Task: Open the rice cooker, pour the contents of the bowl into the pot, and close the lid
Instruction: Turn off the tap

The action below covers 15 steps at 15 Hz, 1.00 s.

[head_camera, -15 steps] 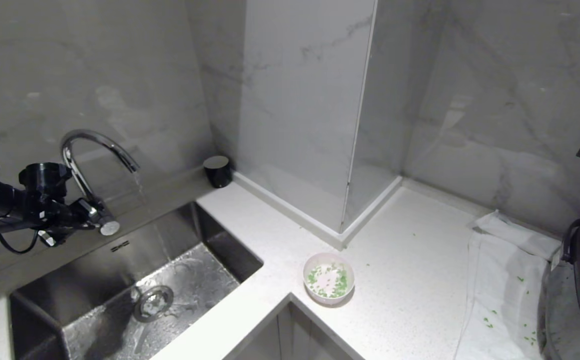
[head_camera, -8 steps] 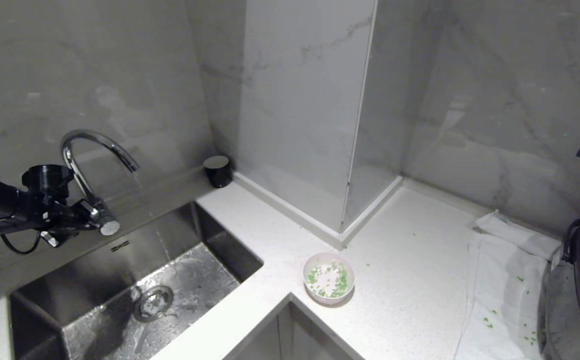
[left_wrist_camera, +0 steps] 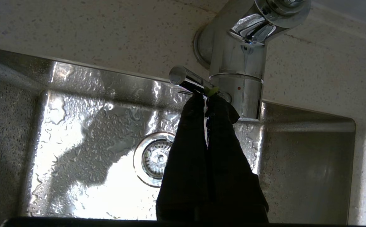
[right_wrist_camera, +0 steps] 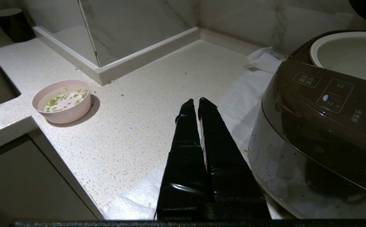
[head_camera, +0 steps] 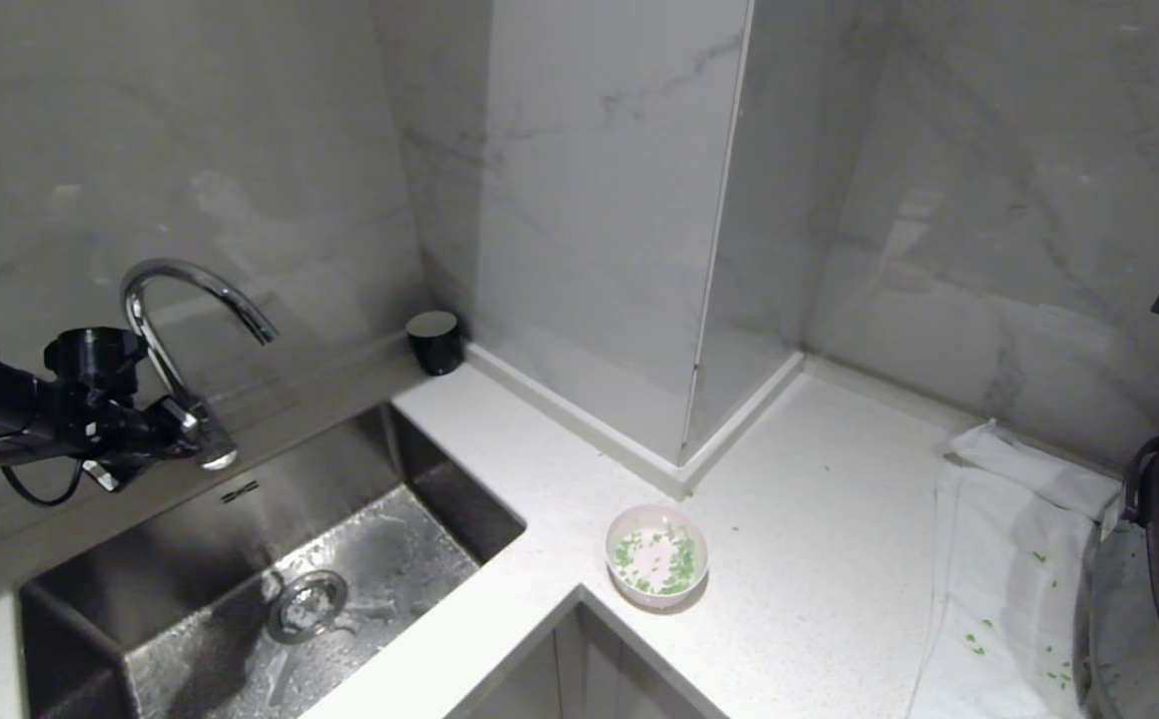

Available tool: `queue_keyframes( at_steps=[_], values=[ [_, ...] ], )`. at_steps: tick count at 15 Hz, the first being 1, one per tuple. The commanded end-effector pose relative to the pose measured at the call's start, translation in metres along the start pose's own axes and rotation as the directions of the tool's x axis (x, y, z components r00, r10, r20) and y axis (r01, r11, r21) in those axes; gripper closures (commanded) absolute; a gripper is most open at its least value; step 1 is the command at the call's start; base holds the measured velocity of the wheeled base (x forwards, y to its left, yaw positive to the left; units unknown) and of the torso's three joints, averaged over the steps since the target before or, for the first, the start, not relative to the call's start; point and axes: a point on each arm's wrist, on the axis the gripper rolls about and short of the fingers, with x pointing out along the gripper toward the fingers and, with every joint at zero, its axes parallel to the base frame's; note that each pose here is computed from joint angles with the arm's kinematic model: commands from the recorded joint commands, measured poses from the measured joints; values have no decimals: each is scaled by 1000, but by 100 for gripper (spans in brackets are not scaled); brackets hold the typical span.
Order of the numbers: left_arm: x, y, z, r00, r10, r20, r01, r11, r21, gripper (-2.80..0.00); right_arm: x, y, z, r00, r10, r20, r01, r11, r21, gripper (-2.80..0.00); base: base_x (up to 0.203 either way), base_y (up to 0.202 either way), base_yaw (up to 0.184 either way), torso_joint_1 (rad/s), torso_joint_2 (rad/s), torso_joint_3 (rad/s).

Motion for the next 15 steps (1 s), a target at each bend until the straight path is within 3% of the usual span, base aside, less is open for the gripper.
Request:
queue_keyframes(
  at_steps=[1,3,7,11,15],
  values=[
    [1,0,4,1000,-2,14,2,1000,-10,0,0,0,0,1000,0,-1,0,1000,-1,0,0,0,0,0,0,0],
    [5,1,9,1000,-1,29,1,1000,-19,0,0,0,0,1000,0,-1,0,1000,-1,0,0,0,0,0,0,0],
    [18,2,14,992,81,100,-78,996,-32,0,0,0,0,1000,0,-1,0,1000,1,0,0,0,0,0,0,0],
    [17,2,15,991,83,101,-80,996,-33,0,0,0,0,1000,0,-1,0,1000,1,0,0,0,0,0,0,0],
    [-2,4,12,995,97,21,-97,995,-12,0,0,0,0,1000,0,-1,0,1000,0,0,0,0,0,0,0,0]
  ],
)
